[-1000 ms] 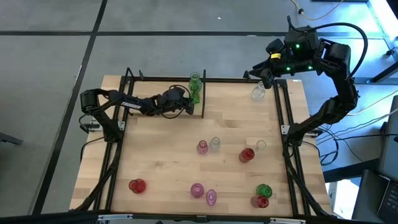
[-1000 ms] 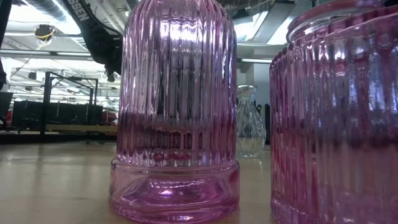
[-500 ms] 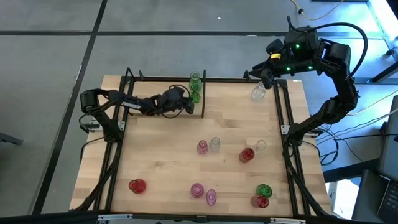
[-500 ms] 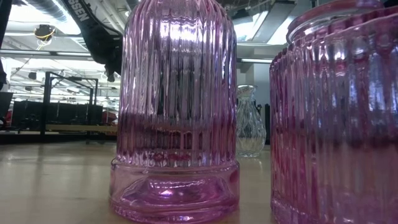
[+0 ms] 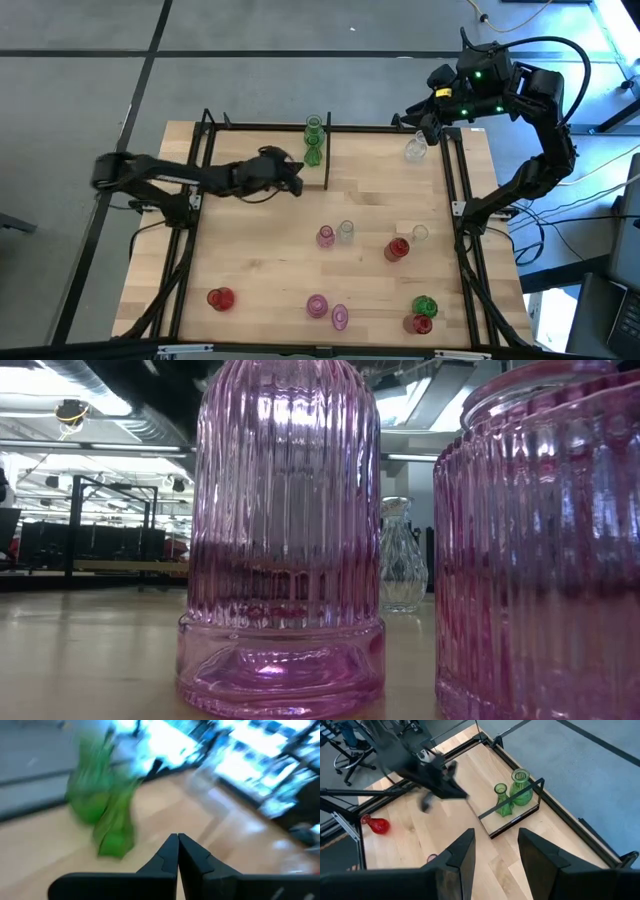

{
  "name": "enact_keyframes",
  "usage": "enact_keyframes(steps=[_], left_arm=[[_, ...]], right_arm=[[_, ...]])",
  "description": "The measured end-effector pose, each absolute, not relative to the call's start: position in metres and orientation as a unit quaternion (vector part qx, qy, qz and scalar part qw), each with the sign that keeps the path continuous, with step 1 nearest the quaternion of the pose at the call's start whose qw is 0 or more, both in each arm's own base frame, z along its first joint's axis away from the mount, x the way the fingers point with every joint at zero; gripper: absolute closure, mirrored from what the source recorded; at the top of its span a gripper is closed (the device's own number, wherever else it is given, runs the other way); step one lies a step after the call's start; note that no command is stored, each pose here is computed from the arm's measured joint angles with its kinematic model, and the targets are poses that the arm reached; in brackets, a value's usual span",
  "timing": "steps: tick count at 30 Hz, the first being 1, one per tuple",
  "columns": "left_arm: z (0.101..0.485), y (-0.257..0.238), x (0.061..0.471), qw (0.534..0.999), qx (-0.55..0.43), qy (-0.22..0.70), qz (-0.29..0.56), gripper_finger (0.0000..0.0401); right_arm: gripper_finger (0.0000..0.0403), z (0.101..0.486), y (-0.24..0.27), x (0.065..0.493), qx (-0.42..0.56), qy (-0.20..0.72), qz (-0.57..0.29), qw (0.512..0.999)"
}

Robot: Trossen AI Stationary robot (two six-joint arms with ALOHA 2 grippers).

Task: Sort vases onto shelf
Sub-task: Put the bottom left transparent vase on the shelf

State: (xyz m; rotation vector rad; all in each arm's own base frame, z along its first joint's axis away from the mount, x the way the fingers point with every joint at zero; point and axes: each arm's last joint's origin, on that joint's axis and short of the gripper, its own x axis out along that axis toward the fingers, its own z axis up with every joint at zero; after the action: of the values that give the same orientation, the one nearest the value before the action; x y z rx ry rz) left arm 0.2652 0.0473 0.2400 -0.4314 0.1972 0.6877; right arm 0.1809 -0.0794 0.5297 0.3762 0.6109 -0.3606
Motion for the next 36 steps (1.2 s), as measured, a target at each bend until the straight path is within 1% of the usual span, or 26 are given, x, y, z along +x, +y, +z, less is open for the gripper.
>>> enact_keyframes(steps=[3,6,10,13,19,21,24,26,28,30,32,34,36], left_arm=[[0.275,0.026,0.243,0.942,-0.171,0.059,0.283,0.0401],[0.297,0.004,0.218,0.965,-0.144,0.048,0.213,0.0401],[0.310,-0.019,0.187,0.981,-0.159,0.068,0.090,0.0401],[0.311,-0.033,0.170,0.978,-0.183,0.095,0.037,0.0401],[0.304,-0.049,0.157,0.970,-0.202,0.134,0.034,0.0401],[0.303,-0.053,0.156,0.969,-0.202,0.138,0.028,0.0401],[0.301,-0.056,0.155,0.969,-0.199,0.138,0.047,0.0401],[0.302,-0.056,0.154,0.970,-0.197,0.129,0.065,0.0401],[0.302,-0.056,0.154,0.970,-0.194,0.125,0.076,0.0401],[0.302,-0.056,0.154,0.970,-0.194,0.125,0.077,0.0401],[0.302,-0.056,0.154,0.970,-0.196,0.126,0.076,0.0401],[0.302,-0.056,0.154,0.969,-0.196,0.129,0.073,0.0401],[0.302,-0.056,0.154,0.969,-0.196,0.130,0.072,0.0401]], right_arm=[[0.0267,0.529,-0.079,0.181,0.174,0.301,-0.173,0.922],[0.0267,0.529,-0.079,0.181,0.167,0.303,-0.167,0.923],[0.0267,0.529,-0.079,0.183,0.156,0.307,-0.150,0.927],[0.0267,0.527,-0.081,0.189,0.149,0.308,-0.130,0.931],[0.0267,0.512,-0.085,0.217,0.171,0.345,-0.022,0.922],[0.0267,0.502,-0.084,0.229,0.158,0.379,-0.019,0.911],[0.0267,0.489,-0.088,0.243,0.099,0.424,-0.114,0.893],[0.0267,0.477,-0.092,0.247,0.090,0.455,-0.174,0.869],[0.0267,0.464,-0.102,0.250,0.108,0.471,-0.232,0.844],[0.0267,0.449,-0.111,0.249,0.151,0.490,-0.259,0.819],[0.0267,0.435,-0.116,0.250,0.190,0.500,-0.240,0.810],[0.0267,0.426,-0.111,0.253,0.220,0.485,-0.192,0.824],[0.0267,0.418,-0.098,0.259,0.248,0.461,-0.121,0.844]])
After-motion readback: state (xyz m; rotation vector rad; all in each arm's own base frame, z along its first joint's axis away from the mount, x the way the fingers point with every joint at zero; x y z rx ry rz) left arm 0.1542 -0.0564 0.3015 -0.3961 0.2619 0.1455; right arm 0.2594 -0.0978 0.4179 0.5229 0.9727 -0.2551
